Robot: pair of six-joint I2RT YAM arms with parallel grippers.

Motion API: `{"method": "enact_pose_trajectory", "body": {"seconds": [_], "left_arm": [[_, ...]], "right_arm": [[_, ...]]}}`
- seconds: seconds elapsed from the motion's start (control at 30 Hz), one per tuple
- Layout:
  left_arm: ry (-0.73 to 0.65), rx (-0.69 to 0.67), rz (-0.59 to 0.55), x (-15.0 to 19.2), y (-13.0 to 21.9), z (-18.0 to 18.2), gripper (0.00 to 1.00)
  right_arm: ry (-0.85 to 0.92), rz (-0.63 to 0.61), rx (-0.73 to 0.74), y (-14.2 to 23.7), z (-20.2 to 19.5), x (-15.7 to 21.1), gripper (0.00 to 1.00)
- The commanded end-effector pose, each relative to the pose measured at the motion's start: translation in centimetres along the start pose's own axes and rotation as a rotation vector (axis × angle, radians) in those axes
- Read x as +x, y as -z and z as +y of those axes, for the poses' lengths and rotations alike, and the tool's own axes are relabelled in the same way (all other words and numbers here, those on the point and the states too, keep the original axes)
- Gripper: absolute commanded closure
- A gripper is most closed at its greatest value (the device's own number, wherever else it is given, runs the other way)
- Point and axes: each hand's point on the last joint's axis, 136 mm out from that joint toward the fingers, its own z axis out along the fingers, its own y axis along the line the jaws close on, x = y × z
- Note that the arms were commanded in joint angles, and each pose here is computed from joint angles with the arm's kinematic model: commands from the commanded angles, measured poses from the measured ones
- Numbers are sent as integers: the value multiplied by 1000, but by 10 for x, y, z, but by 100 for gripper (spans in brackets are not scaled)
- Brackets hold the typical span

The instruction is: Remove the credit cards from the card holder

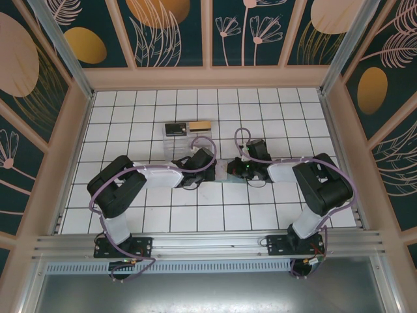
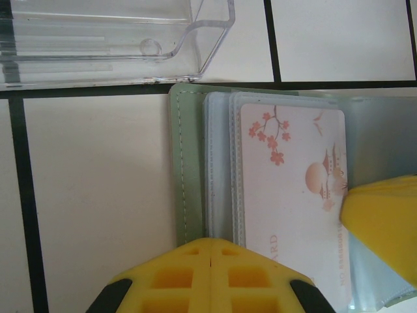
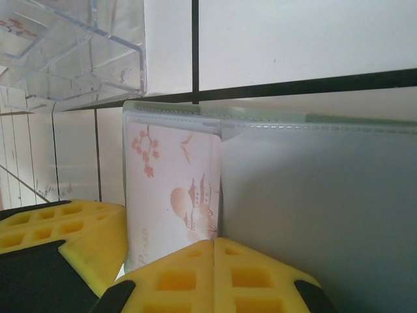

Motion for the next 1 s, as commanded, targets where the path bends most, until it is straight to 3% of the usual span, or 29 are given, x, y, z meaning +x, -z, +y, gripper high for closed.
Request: {"method": "enact_pose_trajectory", "body": {"seconds": [0.0,0.43,0.7,0.77,0.9,0.97], "left_arm": [[5,-54,65,18,-10,15,100],[9,-86,66,20,-9,23,100],[8,-65,47,12,-5,15,100],[9,-58,35,9,0,13,91],[6,-48,4,-2,10,6,91],[4,-51,-8,-8,15,4,85]], "right_arm": [[-3,8,20,0,-6,6,100],[-31,-24,61,21,-30,7,100],[-31,-25,7,18,-20,4,100],[-16,-19,-12,15,-12,4,100],[0,-20,-15,12,-5,1,100],[3,-22,-13,12,-5,0,100]]}}
